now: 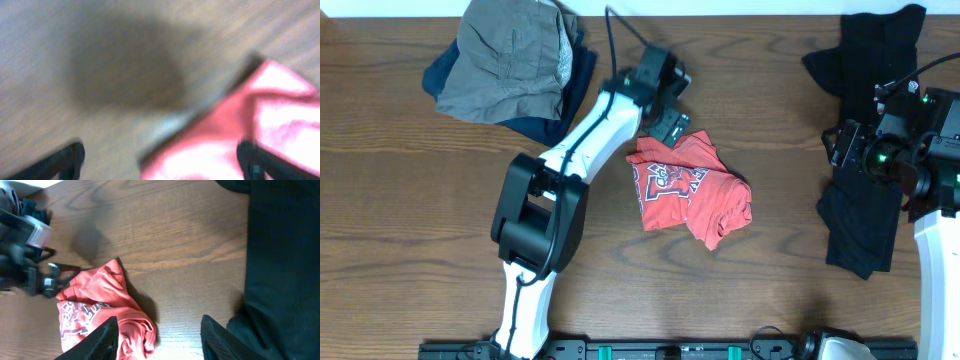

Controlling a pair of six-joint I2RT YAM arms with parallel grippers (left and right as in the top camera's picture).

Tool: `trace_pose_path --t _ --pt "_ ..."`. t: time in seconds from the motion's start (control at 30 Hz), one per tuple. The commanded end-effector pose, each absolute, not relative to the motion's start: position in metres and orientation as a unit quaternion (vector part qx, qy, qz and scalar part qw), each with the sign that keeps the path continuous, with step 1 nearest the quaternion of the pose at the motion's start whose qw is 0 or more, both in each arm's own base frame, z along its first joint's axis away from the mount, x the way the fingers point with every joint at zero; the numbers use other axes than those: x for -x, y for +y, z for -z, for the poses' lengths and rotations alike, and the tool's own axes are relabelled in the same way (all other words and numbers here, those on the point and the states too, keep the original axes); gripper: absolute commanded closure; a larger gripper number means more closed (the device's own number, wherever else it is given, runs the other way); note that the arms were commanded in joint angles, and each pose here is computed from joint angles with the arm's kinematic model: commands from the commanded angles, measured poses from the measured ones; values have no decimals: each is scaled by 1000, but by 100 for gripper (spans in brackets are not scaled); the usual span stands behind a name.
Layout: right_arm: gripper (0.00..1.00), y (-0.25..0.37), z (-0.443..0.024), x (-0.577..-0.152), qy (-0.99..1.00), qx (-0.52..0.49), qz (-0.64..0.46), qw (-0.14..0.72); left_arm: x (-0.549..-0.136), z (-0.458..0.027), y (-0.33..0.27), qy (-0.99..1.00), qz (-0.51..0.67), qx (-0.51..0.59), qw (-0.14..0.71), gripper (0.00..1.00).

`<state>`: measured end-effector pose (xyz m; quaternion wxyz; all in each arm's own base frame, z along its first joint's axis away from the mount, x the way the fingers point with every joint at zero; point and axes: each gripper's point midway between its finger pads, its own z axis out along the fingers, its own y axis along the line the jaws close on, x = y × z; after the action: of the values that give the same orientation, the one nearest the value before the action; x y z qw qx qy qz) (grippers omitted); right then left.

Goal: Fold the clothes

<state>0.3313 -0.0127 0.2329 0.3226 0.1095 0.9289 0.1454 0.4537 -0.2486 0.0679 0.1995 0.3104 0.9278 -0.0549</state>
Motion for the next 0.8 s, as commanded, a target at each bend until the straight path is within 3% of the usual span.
trace_pose_path --t 0.0,0.17,0.37,0.77 --pt "48 -18 -233 -332 929 -109 -135 326 -437 -114 -270 923 78 -323 195 2" --pt "48 -19 -235 -334 928 -108 -134 332 -377 -106 -297 929 111 -336 110 2" --pt "46 -19 -235 -335 927 -108 -134 333 -332 -99 -333 925 112 -354 76 2" --pt "44 -19 -234 -333 928 -108 -135 329 -303 -30 -364 941 127 -314 -5 2"
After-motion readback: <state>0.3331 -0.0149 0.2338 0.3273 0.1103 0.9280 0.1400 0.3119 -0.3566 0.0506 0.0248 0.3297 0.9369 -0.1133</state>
